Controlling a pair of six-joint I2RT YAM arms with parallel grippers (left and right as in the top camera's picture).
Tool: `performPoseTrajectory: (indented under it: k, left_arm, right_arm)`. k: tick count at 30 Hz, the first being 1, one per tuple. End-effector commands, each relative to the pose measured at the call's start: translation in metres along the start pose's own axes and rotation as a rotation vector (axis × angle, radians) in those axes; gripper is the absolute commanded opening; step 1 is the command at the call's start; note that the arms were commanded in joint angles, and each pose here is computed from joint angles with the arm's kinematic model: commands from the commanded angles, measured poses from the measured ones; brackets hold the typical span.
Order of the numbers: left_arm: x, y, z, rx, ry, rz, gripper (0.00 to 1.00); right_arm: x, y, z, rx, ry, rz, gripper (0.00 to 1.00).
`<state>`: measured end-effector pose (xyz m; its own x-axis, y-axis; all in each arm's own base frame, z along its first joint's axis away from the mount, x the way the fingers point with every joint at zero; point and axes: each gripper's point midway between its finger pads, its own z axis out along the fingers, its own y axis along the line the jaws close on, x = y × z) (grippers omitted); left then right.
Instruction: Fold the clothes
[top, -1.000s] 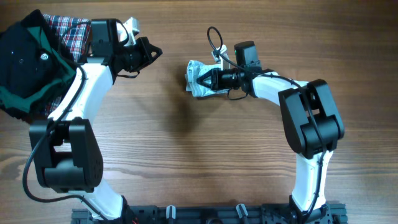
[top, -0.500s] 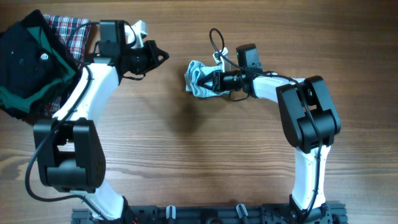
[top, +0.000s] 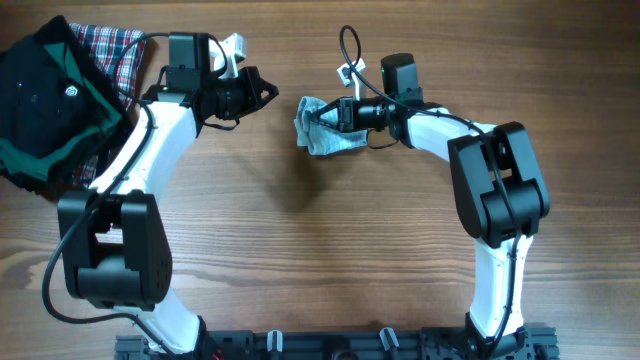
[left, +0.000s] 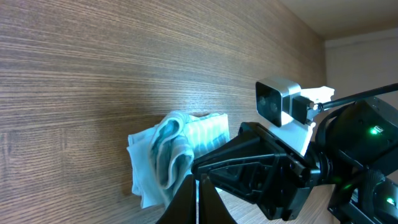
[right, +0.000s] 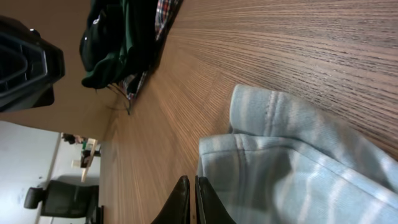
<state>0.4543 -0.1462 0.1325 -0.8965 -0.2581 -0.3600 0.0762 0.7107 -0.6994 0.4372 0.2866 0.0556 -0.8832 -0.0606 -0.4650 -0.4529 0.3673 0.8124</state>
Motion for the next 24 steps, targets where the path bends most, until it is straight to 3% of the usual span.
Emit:
performPoseTrajectory:
  k: [1, 9, 18, 24]
  left_arm:
    - [-0.005, 0.002, 0.0, 0.0, -0.011, 0.029, 0.04]
    - [-0.006, 0.005, 0.0, -0.014, -0.017, 0.055, 0.04]
    - [-0.01, 0.011, -0.003, -0.029, -0.03, 0.047, 0.04]
    - [-0.011, 0.012, -0.004, -0.03, -0.032, 0.045, 0.04]
  right_arm:
    - [-0.016, 0.022, 0.008, 0.001, -0.03, -0.078, 0.04]
    - [-0.016, 0.011, 0.031, 0.142, -0.064, -0.142, 0.04]
    - [0.0, -0.041, 0.038, 0.297, -0.055, -0.131, 0.04]
    - [0.015, -0.059, 0.043, 0.311, -0.023, -0.123, 0.04]
